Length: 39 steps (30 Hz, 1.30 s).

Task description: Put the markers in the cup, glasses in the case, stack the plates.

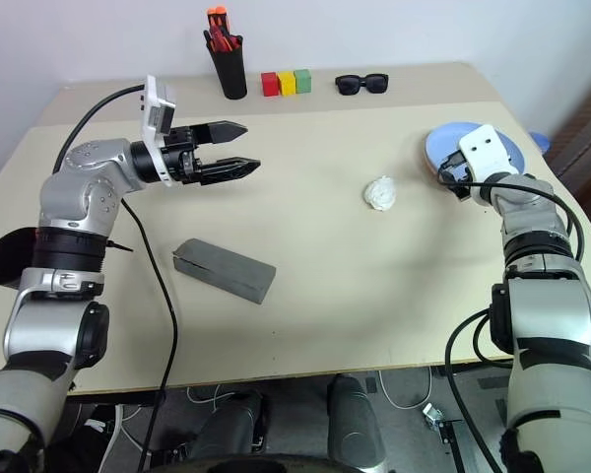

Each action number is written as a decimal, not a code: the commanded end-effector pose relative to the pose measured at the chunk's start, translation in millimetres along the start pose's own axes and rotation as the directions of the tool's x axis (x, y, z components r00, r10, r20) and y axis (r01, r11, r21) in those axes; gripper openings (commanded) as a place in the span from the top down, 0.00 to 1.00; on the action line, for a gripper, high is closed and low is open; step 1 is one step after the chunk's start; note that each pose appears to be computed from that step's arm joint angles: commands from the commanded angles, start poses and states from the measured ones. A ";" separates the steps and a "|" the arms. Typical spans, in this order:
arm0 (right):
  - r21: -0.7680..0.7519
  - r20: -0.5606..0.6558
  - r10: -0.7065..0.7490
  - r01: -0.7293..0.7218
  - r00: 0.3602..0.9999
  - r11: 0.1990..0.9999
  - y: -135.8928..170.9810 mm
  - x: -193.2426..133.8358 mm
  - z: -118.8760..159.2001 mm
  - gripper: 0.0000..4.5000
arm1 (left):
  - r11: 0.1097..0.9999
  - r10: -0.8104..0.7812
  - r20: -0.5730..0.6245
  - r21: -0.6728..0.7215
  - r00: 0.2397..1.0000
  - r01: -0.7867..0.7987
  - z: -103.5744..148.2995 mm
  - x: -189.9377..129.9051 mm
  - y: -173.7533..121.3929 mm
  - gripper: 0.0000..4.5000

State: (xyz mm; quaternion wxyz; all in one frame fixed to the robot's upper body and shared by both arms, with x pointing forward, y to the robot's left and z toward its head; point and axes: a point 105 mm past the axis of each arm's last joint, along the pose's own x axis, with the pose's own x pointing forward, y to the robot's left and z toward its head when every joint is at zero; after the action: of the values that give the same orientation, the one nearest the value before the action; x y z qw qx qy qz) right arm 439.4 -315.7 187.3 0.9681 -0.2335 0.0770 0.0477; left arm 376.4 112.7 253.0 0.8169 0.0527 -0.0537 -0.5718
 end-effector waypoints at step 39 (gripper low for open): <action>0.348 0.126 0.179 -0.212 0.976 0.913 74.3 12.8 19.7 0.99 | 0.999 -0.004 0.049 0.037 0.999 0.002 18.1 -6.8 -5.4 0.00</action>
State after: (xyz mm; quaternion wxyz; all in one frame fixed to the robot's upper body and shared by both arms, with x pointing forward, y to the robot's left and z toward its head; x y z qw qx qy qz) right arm 440.4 -222.4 143.1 0.9781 -0.0453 0.1042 0.1745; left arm 370.8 112.7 256.4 0.8141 0.0494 -0.0590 -0.5756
